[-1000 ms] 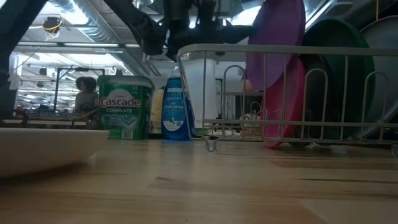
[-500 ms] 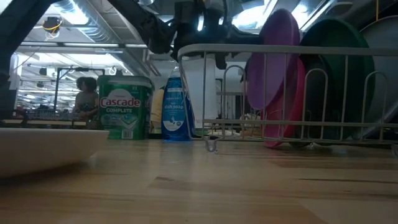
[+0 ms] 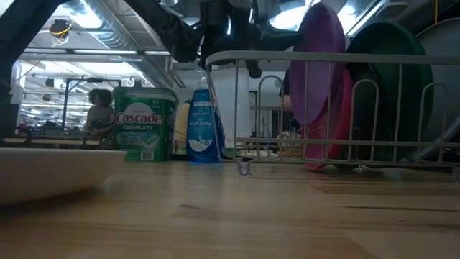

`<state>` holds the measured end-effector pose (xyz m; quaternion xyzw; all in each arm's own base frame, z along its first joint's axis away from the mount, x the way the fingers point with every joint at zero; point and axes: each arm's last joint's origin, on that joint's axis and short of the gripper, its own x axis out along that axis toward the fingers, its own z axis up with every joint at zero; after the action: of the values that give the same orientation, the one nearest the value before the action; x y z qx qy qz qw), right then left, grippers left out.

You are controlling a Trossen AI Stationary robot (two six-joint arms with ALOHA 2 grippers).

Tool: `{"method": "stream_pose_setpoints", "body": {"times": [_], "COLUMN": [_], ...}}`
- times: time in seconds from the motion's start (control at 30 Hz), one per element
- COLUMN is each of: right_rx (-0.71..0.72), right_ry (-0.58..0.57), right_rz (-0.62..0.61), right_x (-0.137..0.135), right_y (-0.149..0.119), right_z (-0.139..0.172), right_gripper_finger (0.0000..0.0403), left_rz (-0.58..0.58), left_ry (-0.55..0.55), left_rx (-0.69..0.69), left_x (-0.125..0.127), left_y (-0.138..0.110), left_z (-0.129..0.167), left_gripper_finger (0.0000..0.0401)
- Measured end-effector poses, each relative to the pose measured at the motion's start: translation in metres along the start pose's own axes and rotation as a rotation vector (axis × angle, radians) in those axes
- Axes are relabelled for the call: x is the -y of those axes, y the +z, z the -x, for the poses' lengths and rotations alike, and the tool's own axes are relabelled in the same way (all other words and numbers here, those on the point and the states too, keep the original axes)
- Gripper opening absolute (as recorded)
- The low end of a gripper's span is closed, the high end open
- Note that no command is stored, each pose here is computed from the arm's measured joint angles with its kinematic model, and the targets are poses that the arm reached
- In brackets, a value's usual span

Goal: Sort dishes
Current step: Put the purple plate into the dish rack

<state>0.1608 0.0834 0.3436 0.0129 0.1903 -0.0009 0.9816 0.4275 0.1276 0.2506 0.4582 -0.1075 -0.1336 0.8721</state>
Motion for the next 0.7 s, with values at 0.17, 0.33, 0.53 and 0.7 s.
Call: {"method": "stream_pose_setpoints", "body": {"times": [0.17,0.33,0.53,0.7], "right_rx": [0.0,0.0,0.001,0.015], "right_ry": [0.0,0.0,-0.001,-0.055], "right_rz": [0.001,0.001,0.0,0.001], "right_x": [0.0,0.0,0.0,0.0015], "right_y": [-0.0001,0.0,0.0001,0.0005], "right_z": [0.0,0.0,0.0,0.0], "right_gripper_finger": [0.0147,0.0147,0.0147,0.0147], "left_rz": [-0.059,-0.121,-0.177,-0.195], "left_ry": [-0.026,-0.059,-0.07,-0.062], "left_rx": [0.038,0.091,0.116,0.122], "left_x": [0.0007,0.0017,0.0023,0.0016], "left_y": [0.0012,0.0026,0.0034,0.0044], "left_z": [0.0,0.0002,0.0002,-0.0001], "left_gripper_finger": [0.0,0.0,0.0,0.0]}}
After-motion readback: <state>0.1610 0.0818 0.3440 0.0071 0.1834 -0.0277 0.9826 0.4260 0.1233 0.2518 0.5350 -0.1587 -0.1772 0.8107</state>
